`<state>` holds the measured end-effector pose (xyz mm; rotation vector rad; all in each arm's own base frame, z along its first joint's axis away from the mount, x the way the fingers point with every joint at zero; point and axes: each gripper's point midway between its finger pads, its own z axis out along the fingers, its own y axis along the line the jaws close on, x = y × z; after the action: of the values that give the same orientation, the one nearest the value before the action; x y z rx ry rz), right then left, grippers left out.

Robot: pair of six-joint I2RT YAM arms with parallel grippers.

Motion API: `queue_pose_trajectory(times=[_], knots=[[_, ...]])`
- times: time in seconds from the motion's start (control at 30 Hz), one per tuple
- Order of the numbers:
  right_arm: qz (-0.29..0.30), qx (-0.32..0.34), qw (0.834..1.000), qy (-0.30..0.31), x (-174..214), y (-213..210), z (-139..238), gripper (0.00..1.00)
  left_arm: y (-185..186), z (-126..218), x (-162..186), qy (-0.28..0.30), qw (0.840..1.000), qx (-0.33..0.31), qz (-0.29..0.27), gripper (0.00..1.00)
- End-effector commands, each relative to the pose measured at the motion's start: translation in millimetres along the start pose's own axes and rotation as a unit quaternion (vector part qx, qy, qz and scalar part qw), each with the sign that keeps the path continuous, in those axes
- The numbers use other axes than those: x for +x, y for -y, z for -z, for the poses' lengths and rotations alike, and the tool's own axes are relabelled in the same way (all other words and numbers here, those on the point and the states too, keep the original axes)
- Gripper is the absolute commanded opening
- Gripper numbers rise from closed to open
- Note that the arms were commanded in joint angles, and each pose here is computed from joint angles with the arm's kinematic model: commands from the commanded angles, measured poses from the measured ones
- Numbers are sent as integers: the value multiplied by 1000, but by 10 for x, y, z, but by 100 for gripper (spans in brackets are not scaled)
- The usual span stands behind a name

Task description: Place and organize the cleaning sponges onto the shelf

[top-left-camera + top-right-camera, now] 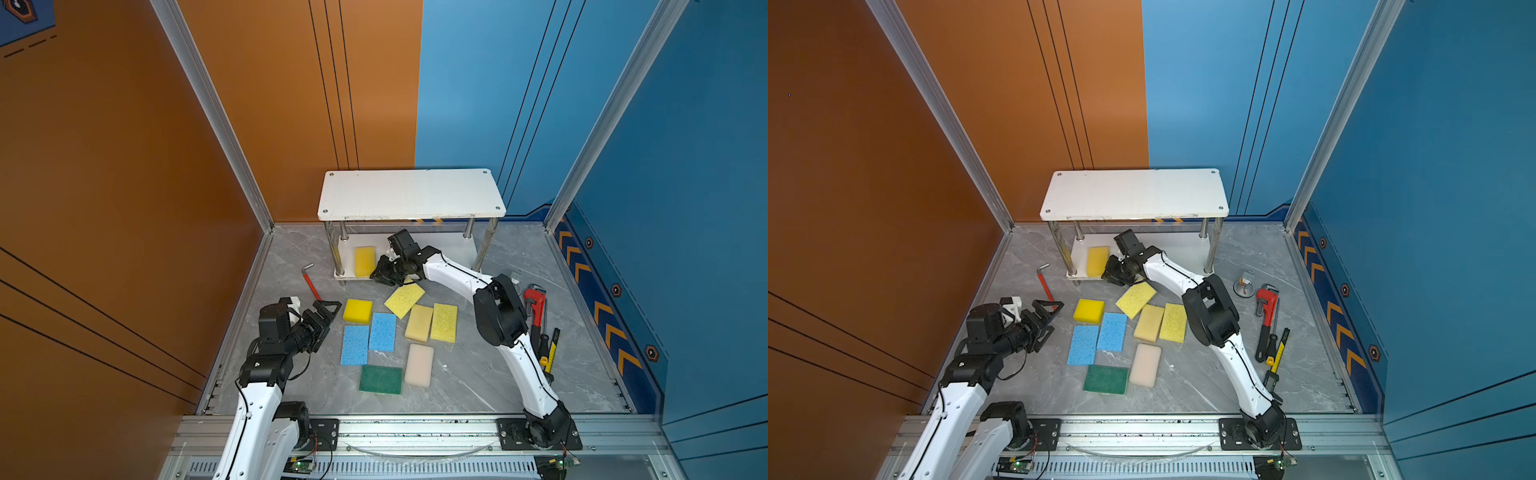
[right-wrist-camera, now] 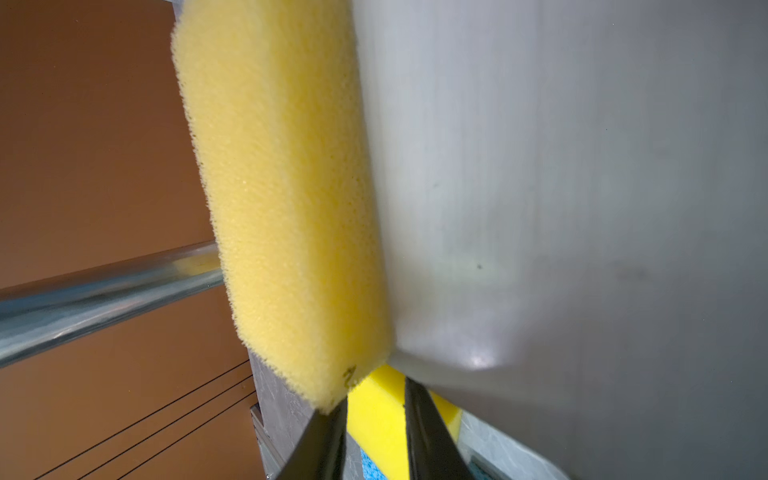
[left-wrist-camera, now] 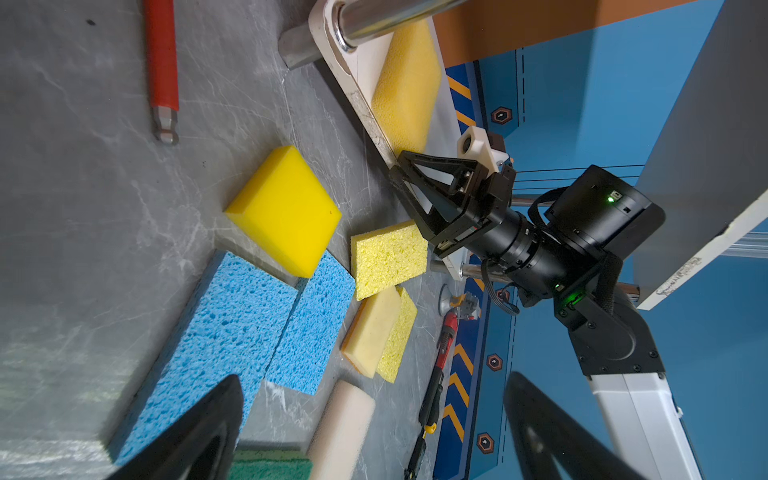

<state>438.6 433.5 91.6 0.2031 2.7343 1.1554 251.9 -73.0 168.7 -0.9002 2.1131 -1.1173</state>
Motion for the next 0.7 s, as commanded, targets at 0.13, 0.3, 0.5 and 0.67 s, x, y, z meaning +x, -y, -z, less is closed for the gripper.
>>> queue_pose_trajectory(times=[0.13, 0.3, 0.5, 0.67], knots=[[-13, -3, 1000, -19, 54, -18, -141, 27, -65, 21, 36, -6, 1000, -5, 0, 98], [7, -4, 1000, -8, 68, -84, 55, 27, -62, 34, 26, -4, 1000, -3, 2, 98], [32, 5, 999, 39, -76, -51, 494, 28, -58, 28, 12, -2, 1000, -2, 4, 98], [25, -13, 998, 51, -281, -40, 520, 36, -54, 22, 7, -3, 1000, -2, 4, 98]])
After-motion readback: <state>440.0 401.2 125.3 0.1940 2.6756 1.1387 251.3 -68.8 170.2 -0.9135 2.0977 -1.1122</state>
